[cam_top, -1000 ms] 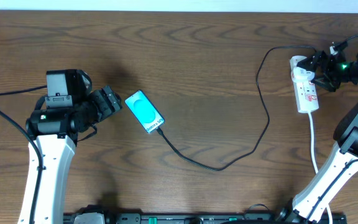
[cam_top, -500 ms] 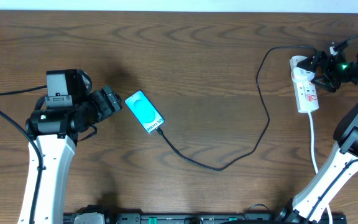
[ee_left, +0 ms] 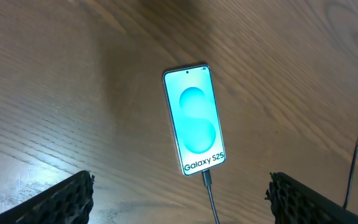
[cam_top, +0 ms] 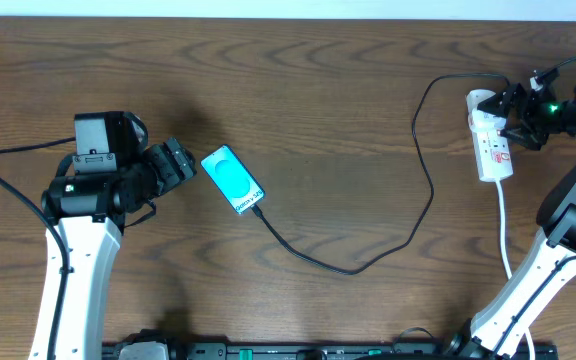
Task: Plug charger to phone and switch on socket
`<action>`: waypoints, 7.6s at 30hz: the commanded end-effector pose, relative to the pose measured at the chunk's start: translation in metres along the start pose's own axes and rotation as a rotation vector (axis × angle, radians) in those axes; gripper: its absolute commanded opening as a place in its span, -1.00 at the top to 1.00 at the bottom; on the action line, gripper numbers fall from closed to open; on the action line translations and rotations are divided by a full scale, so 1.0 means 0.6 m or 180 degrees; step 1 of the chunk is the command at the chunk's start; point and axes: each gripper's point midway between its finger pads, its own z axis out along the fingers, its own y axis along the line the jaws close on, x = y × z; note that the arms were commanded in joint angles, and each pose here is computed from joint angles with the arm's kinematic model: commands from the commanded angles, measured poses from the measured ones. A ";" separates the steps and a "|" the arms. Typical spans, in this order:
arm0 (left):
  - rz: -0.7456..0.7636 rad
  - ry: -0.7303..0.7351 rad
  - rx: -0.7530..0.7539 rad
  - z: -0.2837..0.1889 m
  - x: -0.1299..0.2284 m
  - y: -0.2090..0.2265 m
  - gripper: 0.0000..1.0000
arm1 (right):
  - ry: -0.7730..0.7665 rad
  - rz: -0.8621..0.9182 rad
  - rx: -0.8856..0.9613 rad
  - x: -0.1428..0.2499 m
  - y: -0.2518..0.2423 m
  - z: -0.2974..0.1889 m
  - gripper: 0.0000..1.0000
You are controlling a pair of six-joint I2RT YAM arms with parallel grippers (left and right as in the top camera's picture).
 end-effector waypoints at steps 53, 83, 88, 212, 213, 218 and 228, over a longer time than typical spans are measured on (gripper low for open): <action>0.0055 -0.0072 -0.0020 -0.010 -0.008 0.000 -0.80 | 0.0020 -0.0061 -0.0012 -0.005 0.027 0.026 -0.99; 0.0050 -0.0052 -0.0030 -0.010 -0.005 0.002 -0.79 | -0.0190 -0.0042 0.0039 -0.033 0.022 -0.083 -0.98; 0.0050 -0.0053 -0.0030 -0.010 -0.005 0.001 -0.80 | -0.0184 -0.0135 0.0066 -0.033 0.044 -0.111 -0.98; 0.0536 -0.3075 0.1052 -0.266 0.030 -0.004 -0.80 | -0.1359 -0.1057 0.0665 0.124 0.302 -0.463 -0.99; 0.0538 -0.3225 0.1112 -0.267 0.028 -0.003 -0.79 | -0.1359 -0.1057 0.0665 0.124 0.302 -0.463 -0.98; 0.0563 -0.3802 0.1360 -0.267 0.024 0.005 -0.80 | -0.1359 -0.1057 0.0665 0.124 0.302 -0.463 -0.99; 0.0358 -0.3972 0.1079 -0.210 0.011 0.054 -0.79 | -0.1360 -0.1057 0.0665 0.124 0.302 -0.464 -0.98</action>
